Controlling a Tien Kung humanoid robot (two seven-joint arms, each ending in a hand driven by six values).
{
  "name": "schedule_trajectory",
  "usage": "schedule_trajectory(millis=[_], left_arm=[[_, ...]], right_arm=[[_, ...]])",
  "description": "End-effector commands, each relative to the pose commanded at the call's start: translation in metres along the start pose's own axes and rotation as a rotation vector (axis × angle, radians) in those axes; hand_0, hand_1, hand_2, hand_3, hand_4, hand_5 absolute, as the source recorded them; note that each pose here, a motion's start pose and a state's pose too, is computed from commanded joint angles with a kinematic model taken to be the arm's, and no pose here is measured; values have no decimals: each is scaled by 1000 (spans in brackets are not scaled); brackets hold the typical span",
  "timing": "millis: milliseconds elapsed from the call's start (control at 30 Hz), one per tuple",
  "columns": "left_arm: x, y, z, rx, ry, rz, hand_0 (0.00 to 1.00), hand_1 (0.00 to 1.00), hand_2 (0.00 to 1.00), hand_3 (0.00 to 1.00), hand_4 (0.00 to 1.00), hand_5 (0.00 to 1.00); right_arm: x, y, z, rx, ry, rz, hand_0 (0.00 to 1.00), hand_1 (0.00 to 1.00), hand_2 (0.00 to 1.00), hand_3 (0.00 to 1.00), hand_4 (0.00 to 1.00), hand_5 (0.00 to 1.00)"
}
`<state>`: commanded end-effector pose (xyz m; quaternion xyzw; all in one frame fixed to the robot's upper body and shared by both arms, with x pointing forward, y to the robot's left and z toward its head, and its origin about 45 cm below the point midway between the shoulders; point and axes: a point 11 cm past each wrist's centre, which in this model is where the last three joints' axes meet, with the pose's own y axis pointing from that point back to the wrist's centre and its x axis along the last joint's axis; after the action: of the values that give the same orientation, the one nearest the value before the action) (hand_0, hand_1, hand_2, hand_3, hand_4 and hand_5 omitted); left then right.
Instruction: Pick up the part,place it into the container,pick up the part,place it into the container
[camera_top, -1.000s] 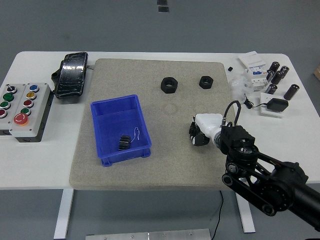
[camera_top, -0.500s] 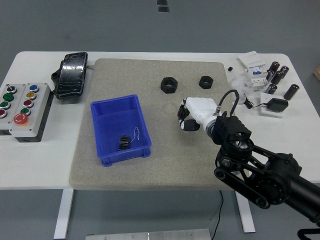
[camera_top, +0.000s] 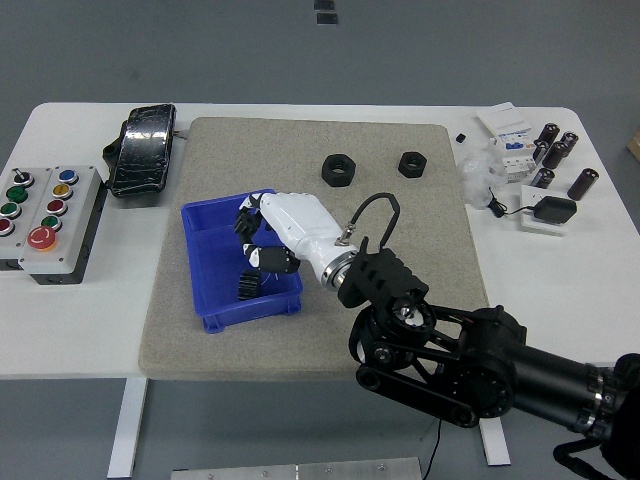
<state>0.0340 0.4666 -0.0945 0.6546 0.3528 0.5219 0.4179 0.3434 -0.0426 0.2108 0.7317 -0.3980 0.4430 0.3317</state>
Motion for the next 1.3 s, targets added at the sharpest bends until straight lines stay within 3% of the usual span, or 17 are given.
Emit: schedule_trajectory(millis=[200, 233, 367, 400, 567, 600, 733, 800, 833, 1000, 1033, 1100, 1200, 1300], left_arm=[[0, 0, 1, 0, 1, -1, 655, 590, 556, 622, 660, 436], [0, 0, 1, -2, 1, -1, 655, 591, 557, 622, 660, 437], [0, 0, 2, -3, 0, -2, 655, 591, 557, 622, 660, 437], [0, 0, 2, -3, 0, -2, 656, 591, 557, 622, 660, 437], [0, 0, 2, -2, 0, -3, 656, 591, 557, 622, 660, 437], [-1, 0, 2, -3, 0, -3, 655, 590, 557, 623, 660, 438], [-2, 0, 3, -6, -2, -5, 655, 590, 557, 623, 660, 438], [-2, 1, 5, -13, -1, -7, 655, 590, 557, 623, 660, 438], [-3, 1, 6, -16, -1, -8, 656, 591, 557, 623, 661, 437], [-5, 0, 3, -17, -1, -9, 656, 591, 557, 623, 661, 437], [-5, 0, 3, -16, 0, -9, 656, 591, 556, 622, 662, 436], [-5, 0, 1, -14, 1, -8, 656, 591, 556, 622, 662, 436], [-7, 0, -1, -12, 3, -8, 655, 590, 556, 622, 663, 438], [-9, 0, -2, -9, 3, -12, 655, 590, 556, 622, 663, 438]], right_arm=[[3, 0, 5, -70, 135, 17, 391, 717, 807, 794, 600, 317], [1, 0, 6, -80, 149, 9, 396, 746, 855, 891, 819, 444], [-5, 2, 8, -88, 158, -22, 396, 746, 855, 891, 819, 444], [-7, 2, 9, -91, 144, -31, 395, 749, 865, 900, 894, 482], [-1, 1, 12, -61, -21, 7, 395, 749, 865, 900, 894, 482], [5, 1, 14, -54, -84, 34, 353, 661, 746, 778, 874, 508], [22, 1, 33, -49, -303, 132, 353, 661, 746, 778, 874, 508], [30, 4, 41, -46, -407, 138, 353, 661, 746, 778, 874, 508], [33, 7, 43, -46, -439, 135, 497, 691, 737, 763, 909, 627], [52, 27, 69, -81, -532, 115, 497, 691, 737, 763, 909, 627], [55, 31, 74, -74, -562, 118, 515, 673, 714, 709, 903, 612], [65, 42, 90, -71, -643, 171, 515, 673, 714, 709, 903, 612], [81, 63, 121, -85, -789, 351, 534, 684, 713, 686, 888, 619], [76, 82, 157, -140, -909, 482, 534, 684, 713, 686, 888, 619]])
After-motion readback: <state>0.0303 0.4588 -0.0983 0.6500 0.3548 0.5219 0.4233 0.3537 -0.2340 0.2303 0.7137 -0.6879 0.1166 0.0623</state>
